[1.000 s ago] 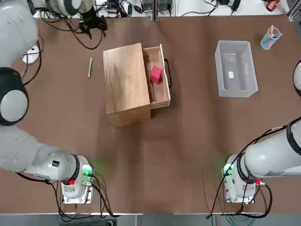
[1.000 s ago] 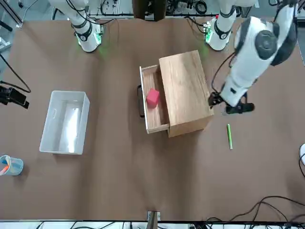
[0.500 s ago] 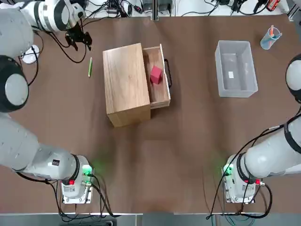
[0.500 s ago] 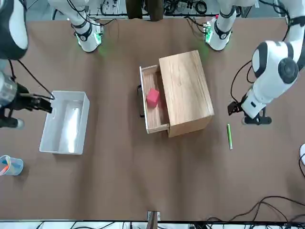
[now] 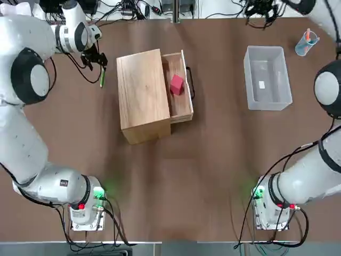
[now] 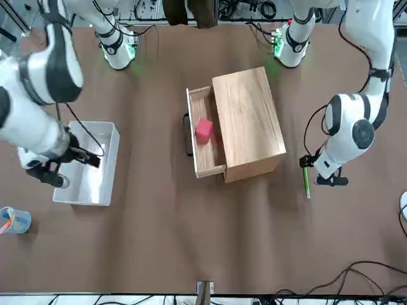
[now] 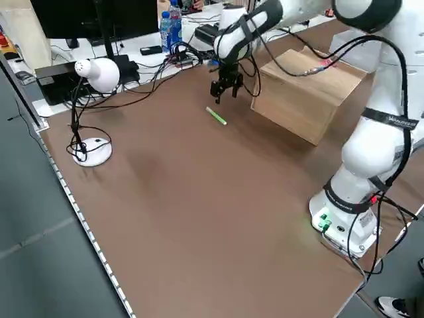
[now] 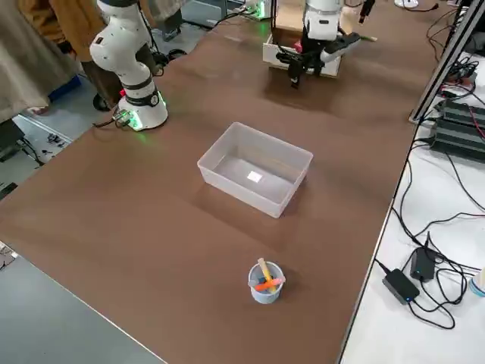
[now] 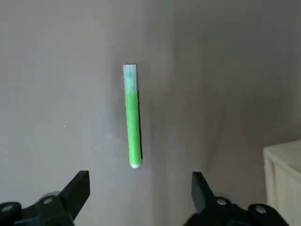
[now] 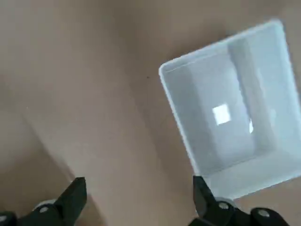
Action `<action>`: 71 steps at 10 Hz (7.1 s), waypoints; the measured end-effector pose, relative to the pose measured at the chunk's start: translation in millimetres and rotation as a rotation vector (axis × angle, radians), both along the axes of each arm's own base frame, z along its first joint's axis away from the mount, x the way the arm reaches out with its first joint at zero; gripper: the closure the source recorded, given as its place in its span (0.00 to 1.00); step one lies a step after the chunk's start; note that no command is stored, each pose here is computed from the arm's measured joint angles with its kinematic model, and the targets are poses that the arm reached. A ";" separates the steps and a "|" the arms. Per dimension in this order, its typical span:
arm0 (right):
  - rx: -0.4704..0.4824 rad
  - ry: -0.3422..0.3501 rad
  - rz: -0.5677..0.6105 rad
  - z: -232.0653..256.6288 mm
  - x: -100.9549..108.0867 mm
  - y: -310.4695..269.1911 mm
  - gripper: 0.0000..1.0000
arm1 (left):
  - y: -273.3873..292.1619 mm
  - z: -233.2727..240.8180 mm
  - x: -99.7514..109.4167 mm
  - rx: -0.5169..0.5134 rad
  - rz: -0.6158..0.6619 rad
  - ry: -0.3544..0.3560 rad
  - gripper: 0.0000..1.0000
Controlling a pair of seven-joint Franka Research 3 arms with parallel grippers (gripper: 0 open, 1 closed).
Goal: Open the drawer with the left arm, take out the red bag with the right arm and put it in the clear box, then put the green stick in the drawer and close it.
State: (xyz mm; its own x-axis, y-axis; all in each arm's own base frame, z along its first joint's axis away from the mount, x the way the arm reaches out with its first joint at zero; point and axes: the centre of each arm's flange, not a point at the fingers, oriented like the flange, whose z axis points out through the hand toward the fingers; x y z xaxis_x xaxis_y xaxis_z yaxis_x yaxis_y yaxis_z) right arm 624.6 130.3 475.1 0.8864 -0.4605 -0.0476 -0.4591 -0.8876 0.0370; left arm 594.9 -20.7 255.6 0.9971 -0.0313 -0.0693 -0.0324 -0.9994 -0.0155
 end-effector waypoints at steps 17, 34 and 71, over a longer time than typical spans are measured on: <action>0.066 0.024 -1.179 -84.7 -167.5 358.5 0.00 | 18.5 -75.5 26.4 -0.001 0.051 -0.006 0.82; -0.007 0.069 -1.253 -141.3 -165.5 374.8 0.00 | -130.6 259.7 -13.6 -0.090 0.228 -0.043 0.82; 0.056 0.047 0.508 -166.6 42.2 -179.0 0.37 | -474.7 147.7 -100.8 -0.098 0.263 -0.032 0.31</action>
State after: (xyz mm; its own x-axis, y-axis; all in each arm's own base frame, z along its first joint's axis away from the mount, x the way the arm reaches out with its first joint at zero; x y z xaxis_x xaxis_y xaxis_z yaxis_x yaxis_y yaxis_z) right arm 666.8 -48.8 308.5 0.9940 0.0323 -0.1047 0.0318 -0.9995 -0.0066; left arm 494.1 -495.5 403.3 0.9734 0.2240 -0.0473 0.2274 -0.9701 0.0853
